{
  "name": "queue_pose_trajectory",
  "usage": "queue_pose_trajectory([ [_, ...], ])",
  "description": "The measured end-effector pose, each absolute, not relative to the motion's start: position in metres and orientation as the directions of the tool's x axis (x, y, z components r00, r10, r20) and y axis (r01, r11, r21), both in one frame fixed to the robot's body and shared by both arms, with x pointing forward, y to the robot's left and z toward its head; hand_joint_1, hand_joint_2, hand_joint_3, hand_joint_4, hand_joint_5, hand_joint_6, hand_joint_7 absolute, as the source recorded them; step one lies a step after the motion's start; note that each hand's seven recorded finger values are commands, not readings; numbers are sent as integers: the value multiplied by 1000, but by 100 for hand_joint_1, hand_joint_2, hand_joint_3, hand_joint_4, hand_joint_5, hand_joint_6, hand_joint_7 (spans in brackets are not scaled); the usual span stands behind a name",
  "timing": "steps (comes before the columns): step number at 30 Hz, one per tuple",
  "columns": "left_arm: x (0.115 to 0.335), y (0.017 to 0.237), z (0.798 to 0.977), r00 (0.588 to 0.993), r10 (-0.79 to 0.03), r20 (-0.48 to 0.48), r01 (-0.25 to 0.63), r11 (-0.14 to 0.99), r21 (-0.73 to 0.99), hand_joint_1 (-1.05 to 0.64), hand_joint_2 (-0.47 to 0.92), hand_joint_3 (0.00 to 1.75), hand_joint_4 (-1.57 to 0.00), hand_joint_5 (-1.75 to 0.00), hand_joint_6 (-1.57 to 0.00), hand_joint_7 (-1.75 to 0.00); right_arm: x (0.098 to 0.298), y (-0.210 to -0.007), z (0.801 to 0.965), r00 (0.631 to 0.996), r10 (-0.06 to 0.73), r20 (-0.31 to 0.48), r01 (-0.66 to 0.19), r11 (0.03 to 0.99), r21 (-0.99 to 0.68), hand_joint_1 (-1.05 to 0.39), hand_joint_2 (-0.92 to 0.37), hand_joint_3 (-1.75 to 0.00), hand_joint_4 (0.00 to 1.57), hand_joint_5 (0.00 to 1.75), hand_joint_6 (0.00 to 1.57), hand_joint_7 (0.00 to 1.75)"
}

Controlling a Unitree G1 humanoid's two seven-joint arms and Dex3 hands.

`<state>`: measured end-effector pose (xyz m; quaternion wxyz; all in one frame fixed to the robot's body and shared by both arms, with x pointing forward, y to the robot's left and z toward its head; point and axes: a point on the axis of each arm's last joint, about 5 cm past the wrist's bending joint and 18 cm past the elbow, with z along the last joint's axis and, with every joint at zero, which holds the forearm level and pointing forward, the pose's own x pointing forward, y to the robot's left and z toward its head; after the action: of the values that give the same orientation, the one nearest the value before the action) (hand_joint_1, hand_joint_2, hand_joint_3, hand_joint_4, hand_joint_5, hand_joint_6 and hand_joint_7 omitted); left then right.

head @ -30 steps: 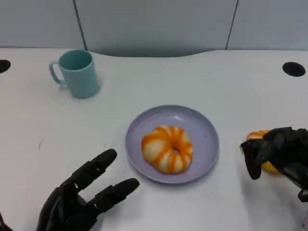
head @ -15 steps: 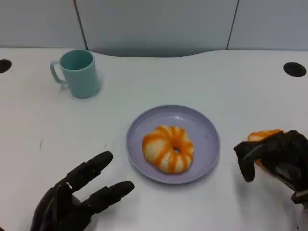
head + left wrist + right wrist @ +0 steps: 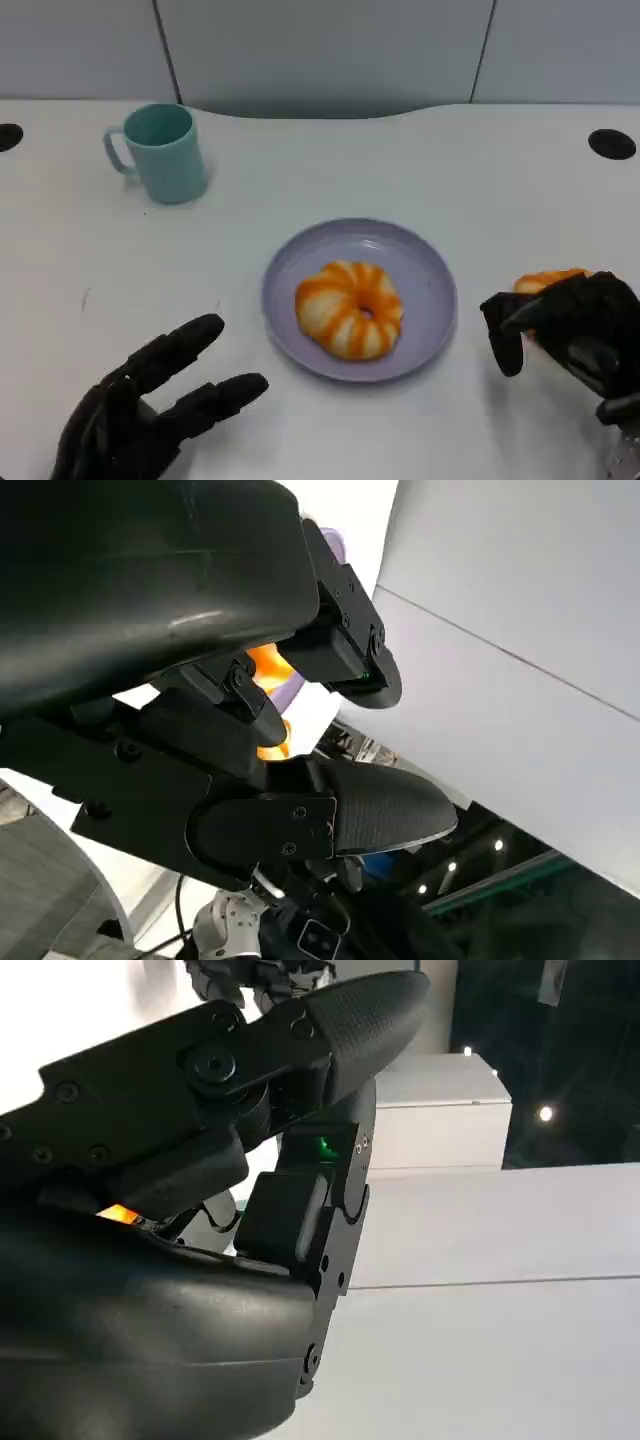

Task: Grasp the bread from the table and place it into the plate.

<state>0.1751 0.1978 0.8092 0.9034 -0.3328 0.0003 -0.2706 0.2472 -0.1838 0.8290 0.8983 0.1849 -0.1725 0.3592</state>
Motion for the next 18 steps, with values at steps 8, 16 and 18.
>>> queue_pose_trajectory([
  [8, 175, 199, 808, 860, -480, 173, 484, 659, -576, -95, 92, 52, -97, -21, -89, -7, 246, -179, 825, 692, 560, 456, -707, 653, 271, -51, -89, 0, 92, 174, 138, 6],
  [16, 175, 200, 808, 865, -474, 164, 473, 661, -582, -95, 92, 51, -97, -23, -89, -5, 247, -179, 826, 678, 580, 452, -720, 648, 248, -51, -91, 0, 90, 175, 136, 4],
  [18, 175, 200, 808, 865, -475, 163, 472, 661, -584, -95, 92, 51, -97, -24, -89, -5, 247, -178, 826, 672, 586, 453, -728, 637, 255, -52, -91, 0, 90, 175, 137, 5],
])
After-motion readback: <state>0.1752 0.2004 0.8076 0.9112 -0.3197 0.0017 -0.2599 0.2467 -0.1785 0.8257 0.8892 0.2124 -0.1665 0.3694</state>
